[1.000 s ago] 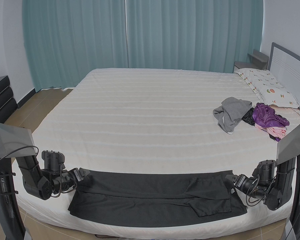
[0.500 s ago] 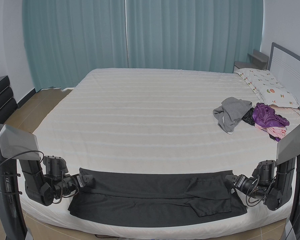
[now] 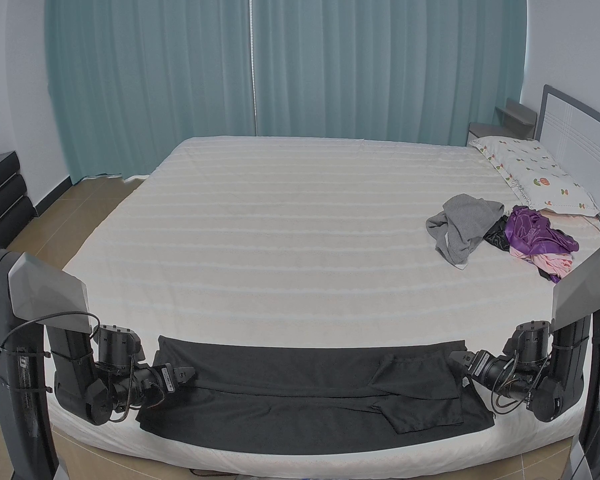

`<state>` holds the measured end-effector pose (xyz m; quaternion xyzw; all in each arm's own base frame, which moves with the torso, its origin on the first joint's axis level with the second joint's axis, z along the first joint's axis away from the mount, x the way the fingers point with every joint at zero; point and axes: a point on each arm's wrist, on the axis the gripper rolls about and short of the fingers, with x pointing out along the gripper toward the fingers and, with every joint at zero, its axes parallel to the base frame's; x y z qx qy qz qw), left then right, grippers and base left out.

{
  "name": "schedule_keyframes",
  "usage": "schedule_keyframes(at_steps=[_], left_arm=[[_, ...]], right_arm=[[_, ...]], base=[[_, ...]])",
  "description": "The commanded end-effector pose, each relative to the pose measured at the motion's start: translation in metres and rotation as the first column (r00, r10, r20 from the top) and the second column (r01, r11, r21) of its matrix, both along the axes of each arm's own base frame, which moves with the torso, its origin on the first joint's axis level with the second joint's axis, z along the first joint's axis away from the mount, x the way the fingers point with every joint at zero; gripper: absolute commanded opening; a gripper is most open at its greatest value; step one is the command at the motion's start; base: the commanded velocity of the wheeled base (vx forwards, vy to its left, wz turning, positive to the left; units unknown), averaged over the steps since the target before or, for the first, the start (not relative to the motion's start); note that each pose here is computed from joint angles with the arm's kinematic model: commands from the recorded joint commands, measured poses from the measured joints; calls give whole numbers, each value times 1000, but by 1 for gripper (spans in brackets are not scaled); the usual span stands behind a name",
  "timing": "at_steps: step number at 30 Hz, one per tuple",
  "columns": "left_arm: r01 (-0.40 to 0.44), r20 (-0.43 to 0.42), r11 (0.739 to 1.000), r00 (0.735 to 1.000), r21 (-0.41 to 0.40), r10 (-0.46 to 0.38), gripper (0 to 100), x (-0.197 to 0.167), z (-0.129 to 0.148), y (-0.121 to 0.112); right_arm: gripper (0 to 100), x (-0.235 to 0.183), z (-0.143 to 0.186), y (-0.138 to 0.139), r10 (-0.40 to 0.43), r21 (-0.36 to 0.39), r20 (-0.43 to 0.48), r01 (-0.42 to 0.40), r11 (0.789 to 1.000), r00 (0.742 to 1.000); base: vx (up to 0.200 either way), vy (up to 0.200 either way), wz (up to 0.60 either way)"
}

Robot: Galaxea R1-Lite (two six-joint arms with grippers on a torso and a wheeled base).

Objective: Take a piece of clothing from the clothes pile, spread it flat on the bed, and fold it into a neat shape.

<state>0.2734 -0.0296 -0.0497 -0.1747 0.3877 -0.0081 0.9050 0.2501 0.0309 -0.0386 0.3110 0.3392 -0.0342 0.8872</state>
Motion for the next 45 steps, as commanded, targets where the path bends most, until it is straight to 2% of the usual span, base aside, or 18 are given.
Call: schedule_keyframes(at_steps=[1,2,13,23,28,37,45], left_arm=[[2,-8,1000,1000,1,-2,100,-1,-2,-1],[3,-10,1000,1000,0,-3,0,-2,-2,-1],[-5,-6,1000,1000,-3,5,0,-3,1,0],[-22,10,1000,1000,3,22,0,0,4,1],[-57,20,998,998,-34,58,0,5,4,1],[-58,15,997,998,-42,59,0,4,4,-1],[-67,39,996,997,-55,69,0,12,5,1]], right_arm=[[100,-1,0,2,7,0,-1,-7,1000,1000],[100,-1,0,2,7,0,-1,-7,1000,1000],[100,0,2,1,3,1,7,-3,1000,1000],[100,6,4,-11,-42,7,31,42,999,999],[100,5,5,-11,-42,7,31,42,999,999],[100,6,5,-10,-35,12,33,34,999,999],[100,8,5,-7,-23,20,40,23,1000,999]], base=[[0,0,0],[0,0,0],[0,0,0],[0,0,0],[0,0,0],[-200,0,0],[0,0,0]])
